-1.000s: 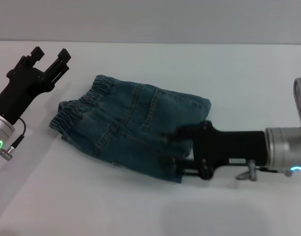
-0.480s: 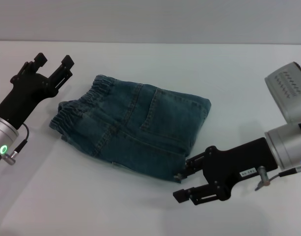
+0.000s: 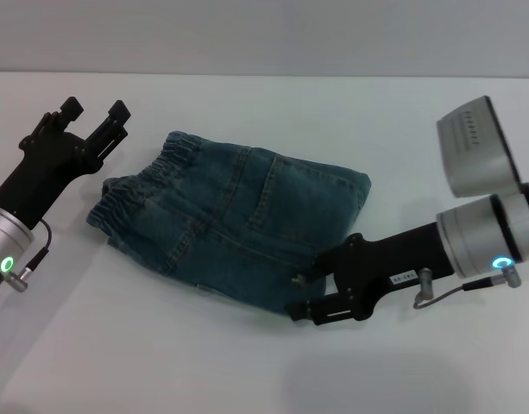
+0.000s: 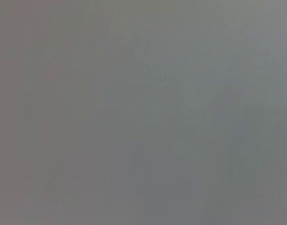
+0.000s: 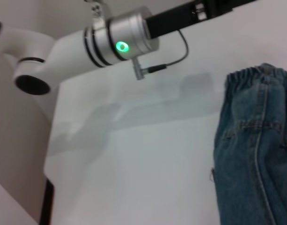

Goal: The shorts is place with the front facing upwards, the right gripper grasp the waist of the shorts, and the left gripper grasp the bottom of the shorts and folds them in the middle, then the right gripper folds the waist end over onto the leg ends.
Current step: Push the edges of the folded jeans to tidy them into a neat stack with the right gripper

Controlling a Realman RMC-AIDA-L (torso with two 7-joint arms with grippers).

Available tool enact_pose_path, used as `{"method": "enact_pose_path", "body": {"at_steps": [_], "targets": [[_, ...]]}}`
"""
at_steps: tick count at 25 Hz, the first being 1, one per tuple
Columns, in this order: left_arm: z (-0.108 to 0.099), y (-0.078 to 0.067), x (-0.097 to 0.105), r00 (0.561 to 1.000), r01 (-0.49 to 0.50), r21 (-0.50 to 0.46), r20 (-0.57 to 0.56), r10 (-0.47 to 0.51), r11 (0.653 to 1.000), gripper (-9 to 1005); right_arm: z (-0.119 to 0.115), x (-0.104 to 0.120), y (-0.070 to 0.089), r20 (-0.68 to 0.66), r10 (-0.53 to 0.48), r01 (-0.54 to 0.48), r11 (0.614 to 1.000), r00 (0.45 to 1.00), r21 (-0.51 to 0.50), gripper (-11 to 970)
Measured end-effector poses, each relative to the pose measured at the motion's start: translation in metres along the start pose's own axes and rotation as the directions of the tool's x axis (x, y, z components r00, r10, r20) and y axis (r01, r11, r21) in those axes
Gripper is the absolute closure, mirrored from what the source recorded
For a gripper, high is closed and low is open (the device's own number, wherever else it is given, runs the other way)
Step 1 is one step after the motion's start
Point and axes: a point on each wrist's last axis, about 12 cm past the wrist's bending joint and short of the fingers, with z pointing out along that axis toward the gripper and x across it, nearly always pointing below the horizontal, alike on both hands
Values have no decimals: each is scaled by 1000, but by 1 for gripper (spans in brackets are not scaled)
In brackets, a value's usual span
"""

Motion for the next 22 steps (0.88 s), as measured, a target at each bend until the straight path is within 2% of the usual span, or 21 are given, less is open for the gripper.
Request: {"method": "enact_pose_path", "body": {"at_steps": [10, 18, 22], "targets": [[-2, 1, 1, 1000, 1, -5, -3, -1, 1000, 164, 4, 1, -12, -20, 34, -31, 994, 999, 109, 480], [-3, 2, 2, 1000, 0, -14, -12, -1, 1000, 164, -5, 12, -29, 4, 70, -68, 960, 998, 273, 481], [-3, 3, 2, 1000, -2, -17, -14, 1, 1000, 164, -13, 14, -29, 34, 75, -82, 956, 997, 282, 481]]}}
